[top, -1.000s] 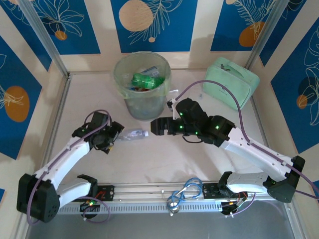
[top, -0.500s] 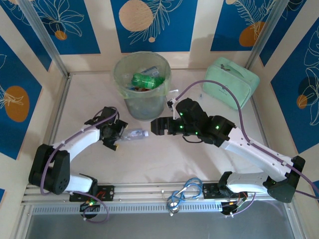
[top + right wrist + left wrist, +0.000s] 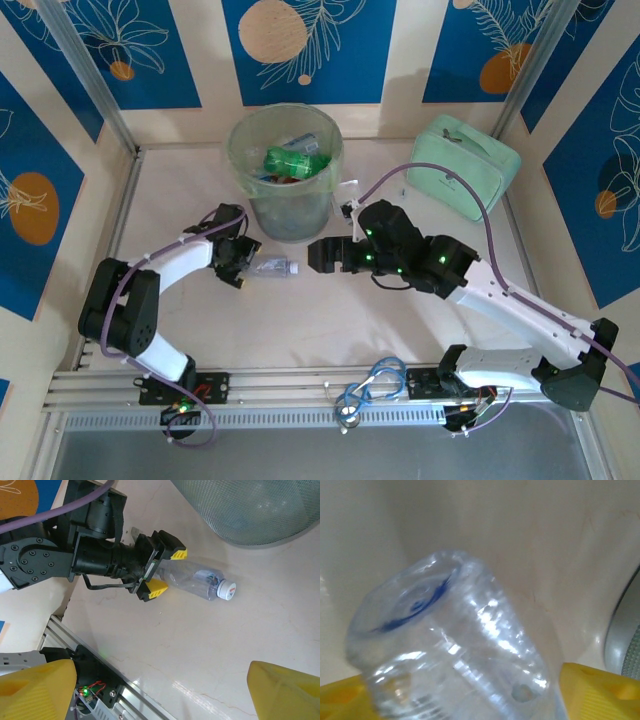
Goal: Put the plastic bottles in the bin
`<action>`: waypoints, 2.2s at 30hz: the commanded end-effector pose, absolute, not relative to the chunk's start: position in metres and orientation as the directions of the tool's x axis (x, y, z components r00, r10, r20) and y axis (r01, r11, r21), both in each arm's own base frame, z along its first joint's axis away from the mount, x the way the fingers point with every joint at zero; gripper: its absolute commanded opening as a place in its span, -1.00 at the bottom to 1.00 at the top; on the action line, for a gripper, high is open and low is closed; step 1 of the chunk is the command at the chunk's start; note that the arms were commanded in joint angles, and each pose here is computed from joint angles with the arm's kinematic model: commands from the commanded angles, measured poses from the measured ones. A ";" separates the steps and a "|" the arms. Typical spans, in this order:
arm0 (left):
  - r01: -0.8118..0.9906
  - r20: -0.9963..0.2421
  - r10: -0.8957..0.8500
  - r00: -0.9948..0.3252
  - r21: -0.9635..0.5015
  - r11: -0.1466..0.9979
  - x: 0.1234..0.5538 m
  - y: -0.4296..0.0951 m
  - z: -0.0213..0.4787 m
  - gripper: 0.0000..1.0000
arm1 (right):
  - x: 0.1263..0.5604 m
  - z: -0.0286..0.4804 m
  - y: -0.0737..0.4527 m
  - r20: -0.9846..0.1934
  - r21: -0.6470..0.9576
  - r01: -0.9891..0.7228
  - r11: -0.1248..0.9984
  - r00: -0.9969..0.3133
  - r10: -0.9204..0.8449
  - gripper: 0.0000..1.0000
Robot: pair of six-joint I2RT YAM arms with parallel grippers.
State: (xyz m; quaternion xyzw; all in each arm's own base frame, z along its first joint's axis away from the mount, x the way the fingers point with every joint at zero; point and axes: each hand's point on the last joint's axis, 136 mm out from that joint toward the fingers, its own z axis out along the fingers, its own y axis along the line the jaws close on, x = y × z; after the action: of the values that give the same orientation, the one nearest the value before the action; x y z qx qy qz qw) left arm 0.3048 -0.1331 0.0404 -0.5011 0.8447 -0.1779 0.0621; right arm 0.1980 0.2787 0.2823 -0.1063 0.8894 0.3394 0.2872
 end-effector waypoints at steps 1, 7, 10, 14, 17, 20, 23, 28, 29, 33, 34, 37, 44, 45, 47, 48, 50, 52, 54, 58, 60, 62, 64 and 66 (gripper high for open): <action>-0.828 0.078 -0.867 -0.492 -0.350 0.438 0.305 -0.135 0.042 0.43 | 0.195 0.284 0.270 -0.590 0.542 -0.371 0.754 -0.807 0.027 0.77; -0.810 0.074 -0.849 -0.524 -0.351 0.470 0.301 -0.135 0.046 0.33 | 0.195 0.283 0.267 -0.589 0.541 -0.362 0.759 -0.807 0.035 0.77; -0.780 0.059 -0.828 -0.558 -0.380 0.498 0.302 -0.137 0.061 0.28 | 0.196 0.286 0.266 -0.596 0.538 -0.364 0.761 -0.802 0.037 0.77; -0.698 -0.012 -0.776 -0.631 -0.428 0.574 0.294 -0.133 0.096 0.19 | 0.198 0.297 0.259 -0.621 0.527 -0.369 0.766 -0.782 0.050 0.77; -0.599 -0.101 -0.713 -0.694 -0.469 0.649 0.280 -0.129 0.140 0.18 | 0.201 0.308 0.250 -0.646 0.518 -0.372 0.770 -0.760 0.067 0.77; -0.494 -0.184 -0.656 -0.732 -0.520 0.697 0.263 -0.123 0.190 0.18 | 0.205 0.323 0.239 -0.679 0.505 -0.377 0.776 -0.729 0.088 0.77; -0.385 -0.309 -0.626 -0.716 -0.573 0.724 0.257 -0.113 0.252 0.21 | 0.210 0.340 0.229 -0.703 0.510 -0.380 0.772 -0.701 0.120 0.78; -0.223 -0.454 -0.624 -0.636 -0.666 0.712 0.291 -0.122 0.350 0.23 | 0.212 0.364 0.225 -0.732 0.517 -0.404 0.755 -0.666 0.145 0.78; -0.197 -0.466 -0.633 -0.618 -0.688 0.699 0.305 -0.127 0.366 0.23 | 0.212 0.367 0.224 -0.733 0.520 -0.405 0.752 -0.663 0.149 0.78; -0.107 -0.500 -0.659 -0.561 -0.746 0.657 0.368 -0.154 0.419 0.22 | 0.205 0.370 0.222 -0.728 0.535 -0.407 0.741 -0.666 0.159 0.77; -0.091 -0.508 -0.660 -0.554 -0.751 0.654 0.383 -0.161 0.429 0.21 | 0.203 0.369 0.221 -0.727 0.536 -0.405 0.741 -0.668 0.160 0.77; -0.073 -0.512 -0.667 -0.541 -0.762 0.643 0.429 -0.180 0.442 0.20 | 0.197 0.365 0.214 -0.723 0.539 -0.392 0.745 -0.670 0.171 0.77; -0.132 -0.482 -0.700 -0.527 -0.768 0.627 0.500 -0.203 0.413 0.16 | 0.193 0.362 0.201 -0.726 0.549 -0.372 0.749 -0.655 0.207 0.78; -0.144 -0.473 -0.709 -0.523 -0.771 0.620 0.506 -0.204 0.408 0.14 | 0.193 0.362 0.200 -0.726 0.547 -0.371 0.751 -0.657 0.205 0.78; -0.158 -0.467 -0.720 -0.513 -0.773 0.614 0.515 -0.206 0.400 0.11 | 0.194 0.360 0.200 -0.723 0.545 -0.368 0.754 -0.661 0.200 0.78; -0.170 -0.463 -0.725 -0.510 -0.772 0.613 0.518 -0.206 0.396 0.12 | 0.194 0.359 0.201 -0.723 0.543 -0.367 0.755 -0.662 0.199 0.78; -0.188 -0.456 -0.731 -0.507 -0.770 0.610 0.523 -0.206 0.388 0.33 | 0.195 0.358 0.201 -0.721 0.545 -0.367 0.754 -0.663 0.198 0.78; -0.198 -0.448 -0.733 -0.512 -0.769 0.608 0.526 -0.208 0.381 0.55 | 0.196 0.358 0.201 -0.722 0.545 -0.367 0.754 -0.663 0.198 0.78; -0.208 -0.444 -0.733 -0.515 -0.765 0.609 0.528 -0.208 0.377 0.64 | 0.197 0.358 0.202 -0.721 0.546 -0.368 0.753 -0.664 0.198 0.78; -0.208 -0.436 -0.733 -0.522 -0.768 0.606 0.527 -0.209 0.376 0.73 | 0.197 0.359 0.201 -0.722 0.547 -0.370 0.751 -0.663 0.200 0.78; -0.198 -0.435 -0.731 -0.525 -0.773 0.602 0.524 -0.210 0.381 0.73 | 0.198 0.360 0.201 -0.721 0.548 -0.370 0.751 -0.663 0.200 0.78; -0.188 -0.457 -0.729 -0.509 -0.768 0.612 0.519 -0.204 0.391 0.71 | 0.198 0.361 0.201 -0.721 0.550 -0.370 0.749 -0.662 0.202 0.78; -0.191 -0.483 -0.731 -0.483 -0.756 0.626 0.514 -0.191 0.400 0.67 | 0.197 0.361 0.200 -0.720 0.551 -0.370 0.748 -0.663 0.203 0.78; -0.189 -0.512 -0.731 -0.452 -0.745 0.639 0.512 -0.176 0.410 0.57 | 0.197 0.360 0.200 -0.716 0.554 -0.367 0.747 -0.668 0.203 0.78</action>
State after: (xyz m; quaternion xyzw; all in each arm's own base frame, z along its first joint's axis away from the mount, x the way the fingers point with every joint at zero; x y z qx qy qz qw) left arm 0.5260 -0.2000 0.3609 -0.2953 0.8177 -0.3114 0.3837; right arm 0.1978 0.2007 0.3588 -0.0498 0.8431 0.3476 0.4072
